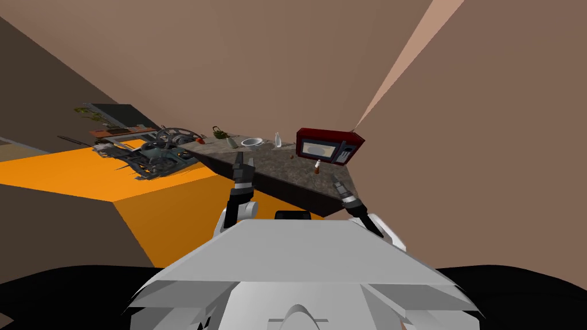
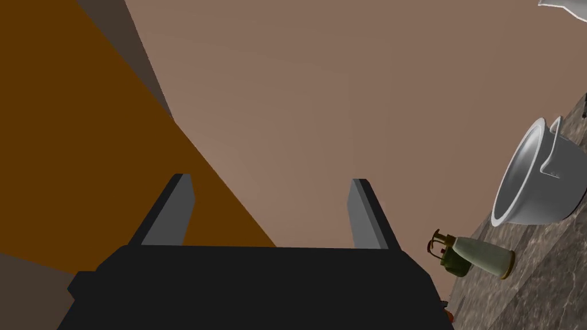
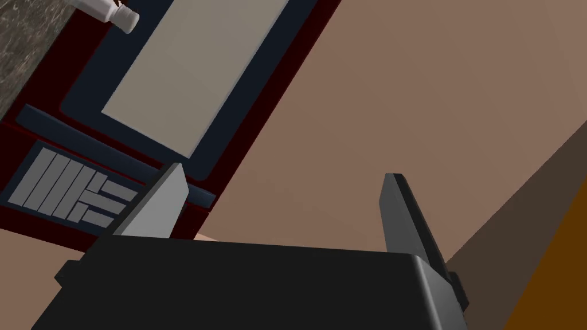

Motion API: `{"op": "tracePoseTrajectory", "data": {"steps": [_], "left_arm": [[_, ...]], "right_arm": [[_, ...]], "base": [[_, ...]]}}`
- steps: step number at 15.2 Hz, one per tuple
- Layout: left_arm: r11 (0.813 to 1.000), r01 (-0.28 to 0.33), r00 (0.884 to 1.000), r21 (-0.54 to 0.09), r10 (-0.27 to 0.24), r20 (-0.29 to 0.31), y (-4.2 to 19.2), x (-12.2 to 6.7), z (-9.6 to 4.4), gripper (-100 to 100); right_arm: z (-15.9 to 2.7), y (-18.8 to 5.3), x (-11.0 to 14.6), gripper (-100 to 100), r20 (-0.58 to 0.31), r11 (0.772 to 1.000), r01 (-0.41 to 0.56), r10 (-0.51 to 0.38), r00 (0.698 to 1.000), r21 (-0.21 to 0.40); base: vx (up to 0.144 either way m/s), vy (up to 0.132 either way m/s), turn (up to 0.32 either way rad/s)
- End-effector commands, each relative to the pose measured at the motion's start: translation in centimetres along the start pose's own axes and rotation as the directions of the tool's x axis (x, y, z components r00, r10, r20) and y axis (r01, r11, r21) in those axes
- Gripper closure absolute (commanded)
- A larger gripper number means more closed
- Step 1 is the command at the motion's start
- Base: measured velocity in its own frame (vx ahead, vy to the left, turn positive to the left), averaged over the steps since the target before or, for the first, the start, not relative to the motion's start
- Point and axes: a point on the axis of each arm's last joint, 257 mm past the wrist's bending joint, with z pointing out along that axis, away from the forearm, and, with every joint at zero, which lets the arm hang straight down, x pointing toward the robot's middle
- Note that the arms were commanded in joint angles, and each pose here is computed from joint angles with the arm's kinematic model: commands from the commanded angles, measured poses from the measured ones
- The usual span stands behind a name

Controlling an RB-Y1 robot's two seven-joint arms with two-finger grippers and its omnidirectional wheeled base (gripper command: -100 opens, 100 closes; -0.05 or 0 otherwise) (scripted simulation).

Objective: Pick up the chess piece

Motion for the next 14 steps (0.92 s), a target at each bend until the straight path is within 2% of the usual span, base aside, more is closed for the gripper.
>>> {"op": "tracePoseTrajectory", "data": {"steps": [1,2,3,4,5,6,7,8,9,10,11,12,13,14], "left_arm": [[1.0,0.0,1.0,0.0,0.0,0.0,0.0,0.0,0.0,0],[1.0,0.0,1.0,0.0,0.0,0.0,0.0,0.0,0.0,0],[1.0,0.0,1.0,0.0,0.0,0.0,0.0,0.0,0.0,0],[1.0,0.0,1.0,0.0,0.0,0.0,0.0,0.0,0.0,0],[1.0,0.0,1.0,0.0,0.0,0.0,0.0,0.0,0.0,0],[1.0,0.0,1.0,0.0,0.0,0.0,0.0,0.0,0.0,0],[1.0,0.0,1.0,0.0,0.0,0.0,0.0,0.0,0.0,0],[1.0,0.0,1.0,0.0,0.0,0.0,0.0,0.0,0.0,0],[1.0,0.0,1.0,0.0,0.0,0.0,0.0,0.0,0.0,0],[1.0,0.0,1.0,0.0,0.0,0.0,0.0,0.0,0.0,0],[1.0,0.0,1.0,0.0,0.0,0.0,0.0,0.0,0.0,0],[1.0,0.0,1.0,0.0,0.0,0.0,0.0,0.0,0.0,0],[1.0,0.0,1.0,0.0,0.0,0.0,0.0,0.0,0.0,0],[1.0,0.0,1.0,0.0,0.0,0.0,0.0,0.0,0.0,0]], "right_arm": [[-1.0,-2.3,0.7,-100,-0.058,0.998,0.045,-0.042,0.997,0.048],[-1.1,-2.4,0.7,-100,-0.071,0.997,0.055,-0.052,0.996,0.045],[-2.0,-4.0,1.0,-100,-0.107,0.993,0.084,-0.076,0.991,0.079],[-2.0,-4.0,1.0,-100,-0.119,0.993,0.095,-0.085,0.989,0.075],[-3.0,-5.7,1.3,-100,-0.155,0.986,0.125,-0.108,0.982,0.108],[-3.0,-5.7,1.2,-100,-0.167,0.985,0.136,-0.117,0.979,0.104],[-4.0,-7.4,1.4,-100,-0.204,0.977,0.168,-0.139,0.969,0.135],[-4.1,-7.4,1.3,-100,-0.215,0.975,0.178,-0.148,0.965,0.13],[-5.2,-9.1,1.4,-100,-0.252,0.964,0.211,-0.167,0.953,0.16],[-5.2,-9.1,1.3,-100,-0.263,0.963,0.222,-0.176,0.948,0.155],[-6.3,-10.8,1.2,-100,-0.303,0.949,0.259,-0.197,0.932,0.181],[-6.3,-10.8,1.1,-100,-0.311,0.948,0.266,-0.203,0.928,0.177],[-7.5,-12.4,0.9,-100,-0.349,0.932,0.303,-0.221,0.91,0.2],[-7.5,-12.4,0.8,-100,-0.357,0.93,0.311,-0.228,0.906,0.195]], "base": [[0.003,0.05,0.178],[0.003,0.05,0.147],[0.003,0.058,0.182],[0.003,0.052,0.156],[0.007,0.052,0.194],[0.011,0.044,0.144],[0.011,0.048,0.188],[0.006,0.045,0.169],[0.008,0.055,0.221],[0.014,0.056,0.166],[0.014,0.059,0.186],[0.013,0.049,0.163],[0.014,0.05,0.195],[0.012,0.047,0.148]]}}
